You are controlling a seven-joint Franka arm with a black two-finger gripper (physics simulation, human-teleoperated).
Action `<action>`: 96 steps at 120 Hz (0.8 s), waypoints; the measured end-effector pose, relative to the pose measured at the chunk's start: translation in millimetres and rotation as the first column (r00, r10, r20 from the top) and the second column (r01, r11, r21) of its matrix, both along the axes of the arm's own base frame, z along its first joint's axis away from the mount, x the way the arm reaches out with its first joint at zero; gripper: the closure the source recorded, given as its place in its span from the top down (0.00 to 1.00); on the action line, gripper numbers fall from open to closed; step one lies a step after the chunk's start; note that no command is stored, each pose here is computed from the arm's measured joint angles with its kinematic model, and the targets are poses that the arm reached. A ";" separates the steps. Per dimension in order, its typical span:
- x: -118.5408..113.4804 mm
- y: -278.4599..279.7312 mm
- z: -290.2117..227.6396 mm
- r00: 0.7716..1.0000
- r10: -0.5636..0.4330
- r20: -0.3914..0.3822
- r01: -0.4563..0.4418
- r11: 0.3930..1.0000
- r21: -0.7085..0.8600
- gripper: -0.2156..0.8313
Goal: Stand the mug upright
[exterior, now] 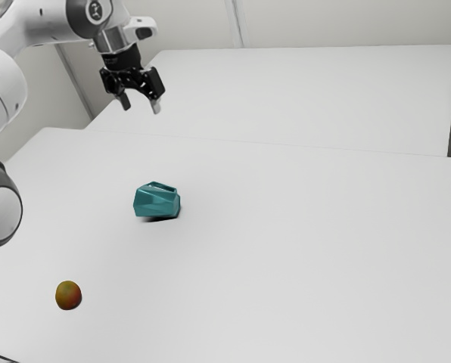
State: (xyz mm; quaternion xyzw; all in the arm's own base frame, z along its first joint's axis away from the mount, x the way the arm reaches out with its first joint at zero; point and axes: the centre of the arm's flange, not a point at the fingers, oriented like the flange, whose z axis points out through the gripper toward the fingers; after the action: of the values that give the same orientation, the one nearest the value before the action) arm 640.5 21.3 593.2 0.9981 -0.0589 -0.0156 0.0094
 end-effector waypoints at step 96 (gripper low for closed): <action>-60.9 140.2 -173.7 0.964 0.183 -0.193 -0.245 0.893 -0.378 0.79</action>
State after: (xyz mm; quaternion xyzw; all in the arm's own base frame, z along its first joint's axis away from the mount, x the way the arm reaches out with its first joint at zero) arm 579.6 161.5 419.4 0.9714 0.0506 -0.0782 0.2184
